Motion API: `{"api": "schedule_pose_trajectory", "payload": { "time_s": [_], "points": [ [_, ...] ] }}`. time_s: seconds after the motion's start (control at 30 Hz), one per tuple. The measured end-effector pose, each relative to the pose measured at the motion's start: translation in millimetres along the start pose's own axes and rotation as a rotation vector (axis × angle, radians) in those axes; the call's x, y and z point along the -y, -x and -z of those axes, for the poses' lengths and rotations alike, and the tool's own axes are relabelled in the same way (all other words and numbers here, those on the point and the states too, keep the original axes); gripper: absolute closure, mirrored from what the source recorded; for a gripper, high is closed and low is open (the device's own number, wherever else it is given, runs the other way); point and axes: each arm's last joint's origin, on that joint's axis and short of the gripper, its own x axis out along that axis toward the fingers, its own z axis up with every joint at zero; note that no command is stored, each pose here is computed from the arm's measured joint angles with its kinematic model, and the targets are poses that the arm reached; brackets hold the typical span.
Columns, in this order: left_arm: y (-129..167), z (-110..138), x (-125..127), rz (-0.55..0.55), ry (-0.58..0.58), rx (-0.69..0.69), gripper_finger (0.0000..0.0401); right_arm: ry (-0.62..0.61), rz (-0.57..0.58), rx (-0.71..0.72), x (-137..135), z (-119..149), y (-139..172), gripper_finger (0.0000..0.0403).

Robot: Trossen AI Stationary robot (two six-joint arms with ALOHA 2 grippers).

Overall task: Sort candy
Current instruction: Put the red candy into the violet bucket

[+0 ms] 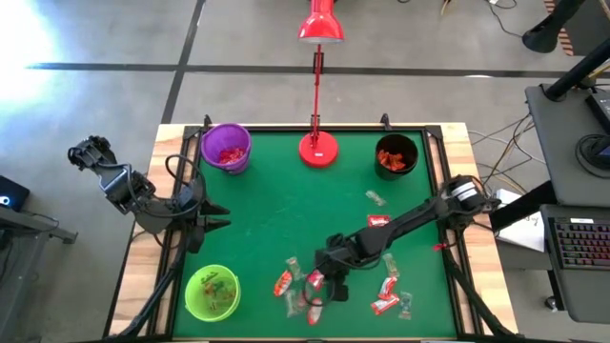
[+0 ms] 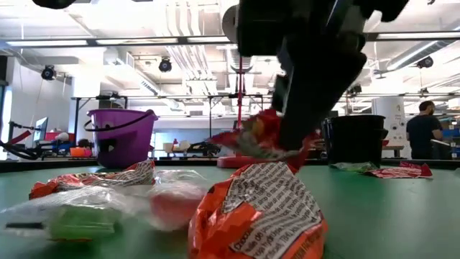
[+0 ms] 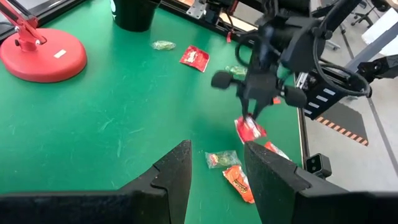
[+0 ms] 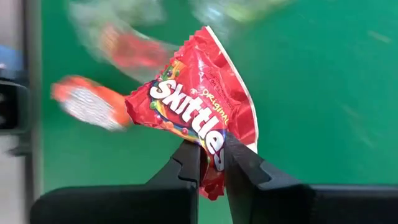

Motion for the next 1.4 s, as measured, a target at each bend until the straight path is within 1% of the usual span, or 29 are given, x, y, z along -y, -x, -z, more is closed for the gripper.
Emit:
{"api": "schedule_pose_trajectory", "payload": {
  "time_s": [0.17,0.27,0.37,0.53,0.7,0.77,0.83,1.03,1.1,1.23,1.4],
  "points": [
    [-1.5,0.5,1.0,-0.004,-0.004,-0.004,0.0271,-0.075,0.212,-0.048,7.6,10.7,29.5,0.0375],
    [-2.2,0.7,1.5,-0.006,-0.006,-0.005,0.0271,-0.104,0.349,-0.063,12.7,17.6,49.7,0.0376],
    [-3.0,0.9,1.9,-0.013,-0.008,-0.003,0.0271,-0.141,0.463,-0.069,19.6,22.7,70.2,0.0376],
    [-3.7,0.8,2.0,-0.026,-0.016,0.007,0.0271,-0.256,0.634,-0.015,35.9,26.7,109.9,0.0376],
    [-4.1,-0.1,0.5,-0.081,-0.053,0.053,0.0271,-0.349,0.742,0.055,55.4,28.4,148.5,0.0376],
    [-3.8,-1.5,-0.8,-0.128,-0.07,0.1,0.0271,-0.377,0.77,0.075,64.4,28.5,161.9,0.0376],
    [-3.2,-3.5,-2.7,-0.198,-0.088,0.168,0.0271,-0.409,0.795,0.106,73.9,27.9,174.8,0.0376],
    [1.3,-11.3,-10.2,-0.471,-0.149,0.409,0.0271,-0.516,0.871,0.185,105.4,28.3,210.0,0.0376],
    [2.8,-14.0,-13.5,-0.556,-0.165,0.467,0.0271,-0.555,0.895,0.195,117.2,29.8,221.0,0.0376],
    [4.9,-18.9,-21.2,-0.677,-0.184,0.52,0.0271,-0.633,0.945,0.225,140.7,33.6,242.0,0.0376],
    [4.5,-24.3,-33.3,-0.789,-0.201,0.513,0.0271,-0.747,1.0,0.237,170.2,40.0,262.3,0.0376]
  ]
}}
